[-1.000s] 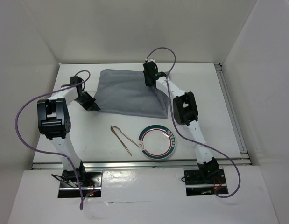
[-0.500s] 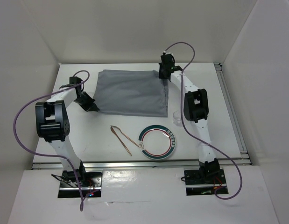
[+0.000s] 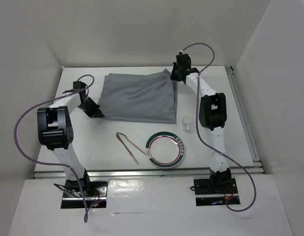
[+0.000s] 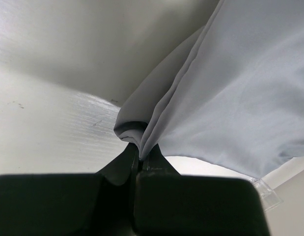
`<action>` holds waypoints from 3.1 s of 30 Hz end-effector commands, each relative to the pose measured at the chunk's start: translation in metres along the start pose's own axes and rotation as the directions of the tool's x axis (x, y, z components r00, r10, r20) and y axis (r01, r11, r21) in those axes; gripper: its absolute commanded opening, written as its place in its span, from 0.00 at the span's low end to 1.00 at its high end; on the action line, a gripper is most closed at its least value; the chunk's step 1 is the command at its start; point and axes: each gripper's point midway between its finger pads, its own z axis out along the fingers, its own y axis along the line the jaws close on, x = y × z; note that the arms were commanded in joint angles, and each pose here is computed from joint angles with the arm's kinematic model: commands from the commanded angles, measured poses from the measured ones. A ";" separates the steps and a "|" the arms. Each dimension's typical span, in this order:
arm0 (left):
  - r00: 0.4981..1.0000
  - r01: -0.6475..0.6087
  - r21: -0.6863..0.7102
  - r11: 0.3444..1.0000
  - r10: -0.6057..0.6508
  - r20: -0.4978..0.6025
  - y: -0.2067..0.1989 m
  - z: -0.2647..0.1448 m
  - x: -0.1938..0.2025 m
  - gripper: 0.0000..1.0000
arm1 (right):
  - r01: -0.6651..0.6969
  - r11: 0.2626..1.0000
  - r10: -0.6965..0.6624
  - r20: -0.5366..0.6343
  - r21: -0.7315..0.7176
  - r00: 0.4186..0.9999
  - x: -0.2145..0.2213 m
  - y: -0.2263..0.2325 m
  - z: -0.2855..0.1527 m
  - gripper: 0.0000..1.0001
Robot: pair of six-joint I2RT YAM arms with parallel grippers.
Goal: Set the dinner table for one person
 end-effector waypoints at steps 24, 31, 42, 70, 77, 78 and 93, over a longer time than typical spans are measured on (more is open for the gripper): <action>0.987 -0.107 -0.050 0.993 0.112 0.113 -0.006 -0.041 -0.009 0.96 | -0.110 0.991 0.094 0.189 0.079 0.978 -0.051 -0.020 -0.055 0.00; 0.991 -0.110 -0.061 0.992 0.114 0.075 -0.001 -0.026 -0.006 0.95 | -0.158 0.973 0.135 0.145 0.167 0.980 -0.037 -0.051 -0.052 0.32; 0.991 -0.136 -0.009 0.991 0.136 0.002 -0.010 -0.003 0.006 0.77 | -0.113 0.991 0.102 0.139 0.073 0.985 -0.037 -0.019 -0.101 0.43; 0.978 0.047 -0.135 0.990 -0.018 0.207 0.038 -0.040 -0.034 0.00 | -0.011 0.967 -0.048 -0.222 -0.255 0.974 0.119 0.074 -0.159 1.00; 0.981 0.085 -0.138 0.987 -0.058 0.185 0.060 -0.038 -0.001 0.00 | 0.003 0.979 -0.070 -0.319 -0.205 0.945 0.177 0.102 -0.154 0.92; 0.981 0.085 -0.138 0.987 -0.058 0.185 0.060 -0.038 -0.001 0.00 | -0.014 0.985 -0.043 -0.329 -0.170 0.943 0.186 0.097 -0.157 0.79; 0.984 0.061 -0.113 0.992 -0.041 0.172 0.055 -0.041 0.002 0.00 | -0.104 0.983 0.155 -0.390 0.149 0.908 0.228 0.037 -0.172 0.59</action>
